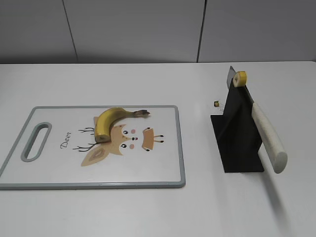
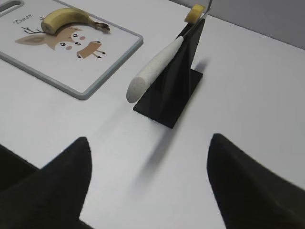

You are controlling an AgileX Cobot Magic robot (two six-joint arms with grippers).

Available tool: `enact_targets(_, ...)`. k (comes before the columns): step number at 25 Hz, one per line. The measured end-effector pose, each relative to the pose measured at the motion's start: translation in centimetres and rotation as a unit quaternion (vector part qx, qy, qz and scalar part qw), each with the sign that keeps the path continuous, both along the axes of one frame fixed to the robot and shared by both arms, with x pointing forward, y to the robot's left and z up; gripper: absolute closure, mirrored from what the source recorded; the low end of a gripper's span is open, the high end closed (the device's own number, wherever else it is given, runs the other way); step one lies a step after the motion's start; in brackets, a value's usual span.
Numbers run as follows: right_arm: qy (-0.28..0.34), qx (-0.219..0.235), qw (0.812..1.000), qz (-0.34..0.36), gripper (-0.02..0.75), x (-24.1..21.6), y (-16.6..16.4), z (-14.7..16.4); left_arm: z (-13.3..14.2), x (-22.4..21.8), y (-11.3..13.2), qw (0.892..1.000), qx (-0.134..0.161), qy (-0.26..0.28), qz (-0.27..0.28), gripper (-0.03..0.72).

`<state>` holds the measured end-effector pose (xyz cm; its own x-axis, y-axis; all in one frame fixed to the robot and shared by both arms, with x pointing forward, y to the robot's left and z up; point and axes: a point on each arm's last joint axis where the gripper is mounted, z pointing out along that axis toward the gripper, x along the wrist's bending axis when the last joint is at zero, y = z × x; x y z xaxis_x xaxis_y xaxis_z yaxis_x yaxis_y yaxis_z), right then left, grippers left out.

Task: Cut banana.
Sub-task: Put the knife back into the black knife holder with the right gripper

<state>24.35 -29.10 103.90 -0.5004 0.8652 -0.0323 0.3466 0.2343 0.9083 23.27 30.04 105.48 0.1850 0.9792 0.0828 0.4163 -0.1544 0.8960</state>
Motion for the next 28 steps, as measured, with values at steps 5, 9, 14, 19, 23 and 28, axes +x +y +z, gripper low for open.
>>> enact_targets(5, 0.001, 0.002, 1.000, 0.001, 0.166, -0.01, 0.03, -0.02, 0.00, 0.00, 0.00, 1.000, 0.000, 0.000, 0.000, 0.148)
enact_targets(9, 0.002, 0.005, 1.000, -0.004, 0.166, -0.03, 0.07, -0.02, 0.00, 0.00, 0.00, 1.000, 0.000, 0.000, 0.000, 0.148)
enact_targets(14, 0.003, 0.006, 0.999, -0.049, 0.166, 0.05, 0.05, -0.01, 0.00, 0.00, 0.00, 1.000, 0.000, 0.000, 0.000, 0.148)
enact_targets(19, 0.003, 0.007, 0.995, -0.098, 0.166, 0.14, 0.00, -0.01, 0.00, 0.00, 0.00, 1.000, 0.000, 0.000, 0.000, 0.148)
enact_targets(23, 0.003, 0.007, 0.992, -0.129, 0.166, 0.20, -0.04, -0.02, 0.00, 0.00, 0.00, 1.000, 0.000, 0.000, 0.000, 0.148)
enact_targets(28, 0.003, 0.009, 0.985, -0.171, 0.166, 0.27, -0.07, -0.02, 0.00, 0.00, 0.00, 1.000, 0.000, 0.000, 0.000, 0.148)
